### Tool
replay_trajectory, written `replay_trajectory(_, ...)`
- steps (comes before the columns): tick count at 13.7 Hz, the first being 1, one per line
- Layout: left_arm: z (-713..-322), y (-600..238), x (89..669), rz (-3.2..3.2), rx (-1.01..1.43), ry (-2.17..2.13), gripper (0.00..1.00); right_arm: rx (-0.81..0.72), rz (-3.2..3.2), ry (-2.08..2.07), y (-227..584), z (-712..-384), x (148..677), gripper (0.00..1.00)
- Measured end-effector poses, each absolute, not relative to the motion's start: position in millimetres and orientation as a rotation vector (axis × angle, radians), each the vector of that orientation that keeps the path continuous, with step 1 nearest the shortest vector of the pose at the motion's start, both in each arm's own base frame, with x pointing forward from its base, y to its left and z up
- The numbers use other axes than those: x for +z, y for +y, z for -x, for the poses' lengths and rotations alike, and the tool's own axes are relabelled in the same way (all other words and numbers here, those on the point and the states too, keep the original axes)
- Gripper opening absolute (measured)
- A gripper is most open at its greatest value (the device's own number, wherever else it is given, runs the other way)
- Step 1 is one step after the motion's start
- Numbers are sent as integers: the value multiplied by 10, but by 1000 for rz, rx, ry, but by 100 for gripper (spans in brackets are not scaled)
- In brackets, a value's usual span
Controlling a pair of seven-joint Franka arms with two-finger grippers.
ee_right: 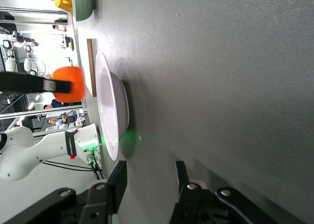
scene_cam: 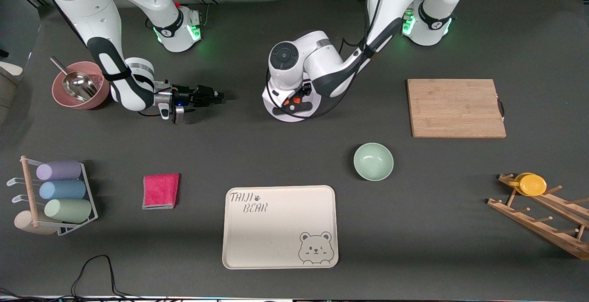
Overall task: Place orange and plate with both arms
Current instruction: 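Lower the orange onto the plate and open the left gripper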
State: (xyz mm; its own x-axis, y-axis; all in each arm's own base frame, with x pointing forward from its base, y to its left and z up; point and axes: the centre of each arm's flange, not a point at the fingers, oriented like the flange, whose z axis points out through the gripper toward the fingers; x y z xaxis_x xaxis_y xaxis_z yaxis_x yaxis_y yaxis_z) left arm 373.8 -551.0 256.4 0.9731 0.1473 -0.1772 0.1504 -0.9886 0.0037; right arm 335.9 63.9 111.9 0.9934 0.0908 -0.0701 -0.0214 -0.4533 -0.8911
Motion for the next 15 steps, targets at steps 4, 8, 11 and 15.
replay_trajectory(4, -3523, -5525, 2295, -3125, -249, 223, 69, 112, 2037, -73, 635, -3352, 1083, 48)
replay_trajectory(8, -3451, -5567, 2197, -3133, -235, 226, 77, 104, 2036, -76, 629, -3333, 1027, 48)
replay_trajectory(11, -3476, -5554, 2195, -3133, -231, 235, 100, 104, 2036, -77, 629, -3332, 1024, 48)
replay_trajectory(15, -3693, -5474, 2377, -3135, -200, 281, 100, 87, 2031, -56, 640, -3341, 1016, 48)
